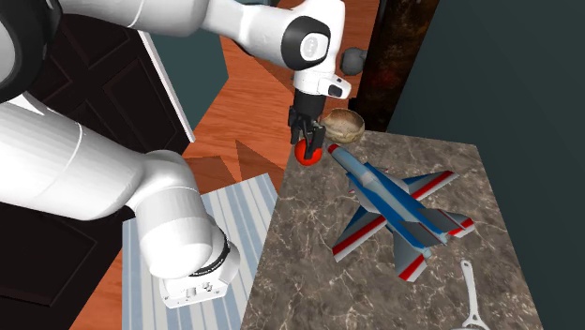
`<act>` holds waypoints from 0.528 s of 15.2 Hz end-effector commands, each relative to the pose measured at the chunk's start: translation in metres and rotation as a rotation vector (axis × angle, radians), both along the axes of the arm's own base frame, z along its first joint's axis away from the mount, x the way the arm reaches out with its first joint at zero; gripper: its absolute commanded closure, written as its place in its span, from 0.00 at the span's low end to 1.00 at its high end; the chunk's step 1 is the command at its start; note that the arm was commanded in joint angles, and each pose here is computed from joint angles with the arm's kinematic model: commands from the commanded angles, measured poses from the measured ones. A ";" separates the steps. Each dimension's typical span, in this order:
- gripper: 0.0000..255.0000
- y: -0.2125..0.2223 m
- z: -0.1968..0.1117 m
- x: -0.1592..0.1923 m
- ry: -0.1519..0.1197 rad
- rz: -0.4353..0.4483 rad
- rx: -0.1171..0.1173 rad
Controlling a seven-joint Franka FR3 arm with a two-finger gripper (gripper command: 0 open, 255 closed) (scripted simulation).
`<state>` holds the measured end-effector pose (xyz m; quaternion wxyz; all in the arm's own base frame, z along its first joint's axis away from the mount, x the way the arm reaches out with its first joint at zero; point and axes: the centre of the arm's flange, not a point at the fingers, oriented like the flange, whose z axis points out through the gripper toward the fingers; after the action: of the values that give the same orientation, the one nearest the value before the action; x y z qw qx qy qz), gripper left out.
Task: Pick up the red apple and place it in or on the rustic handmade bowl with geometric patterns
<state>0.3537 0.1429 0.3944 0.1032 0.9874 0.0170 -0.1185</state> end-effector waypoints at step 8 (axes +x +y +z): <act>1.00 0.000 0.047 0.000 0.000 0.000 0.000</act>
<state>0.3519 0.1434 0.4359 0.1032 0.9874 0.0171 -0.1185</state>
